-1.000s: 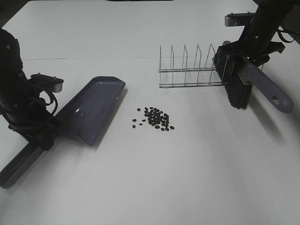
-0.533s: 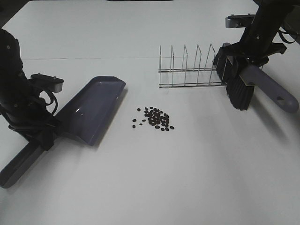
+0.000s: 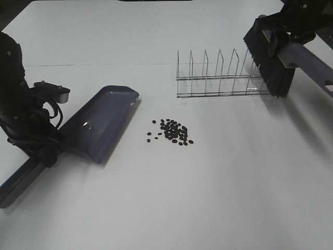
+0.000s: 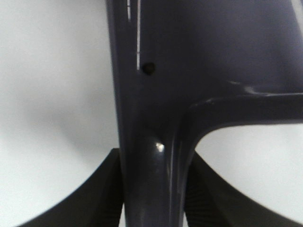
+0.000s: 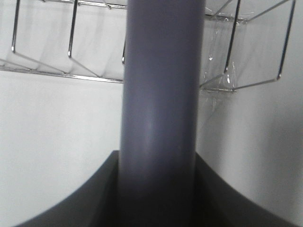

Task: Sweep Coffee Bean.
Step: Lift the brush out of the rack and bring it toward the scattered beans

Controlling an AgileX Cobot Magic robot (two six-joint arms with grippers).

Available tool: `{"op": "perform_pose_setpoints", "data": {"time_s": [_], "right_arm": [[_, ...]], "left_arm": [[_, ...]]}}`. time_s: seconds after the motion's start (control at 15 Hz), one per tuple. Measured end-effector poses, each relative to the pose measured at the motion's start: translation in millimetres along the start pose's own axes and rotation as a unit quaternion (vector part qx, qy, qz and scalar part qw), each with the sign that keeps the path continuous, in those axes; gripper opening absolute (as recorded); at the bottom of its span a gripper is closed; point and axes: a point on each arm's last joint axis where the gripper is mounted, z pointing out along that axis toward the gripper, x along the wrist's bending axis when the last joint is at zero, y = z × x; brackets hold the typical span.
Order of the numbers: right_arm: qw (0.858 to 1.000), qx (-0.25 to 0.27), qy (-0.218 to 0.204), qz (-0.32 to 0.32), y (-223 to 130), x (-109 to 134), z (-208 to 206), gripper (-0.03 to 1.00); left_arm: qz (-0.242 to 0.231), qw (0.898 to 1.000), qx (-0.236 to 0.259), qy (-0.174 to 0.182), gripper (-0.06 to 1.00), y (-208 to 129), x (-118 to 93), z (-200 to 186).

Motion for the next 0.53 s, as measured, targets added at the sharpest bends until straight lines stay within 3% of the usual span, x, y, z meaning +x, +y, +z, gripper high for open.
{"op": "perform_pose_setpoints", "data": {"time_s": [0.53], "right_arm": [[0.999, -0.026, -0.023, 0.011, -16.7, -3.1, -65.4, 0.33]], "left_arm": [[0.011, 1.000, 0.003, 0.012, 0.31, -0.6, 2.2, -0.1]]}}
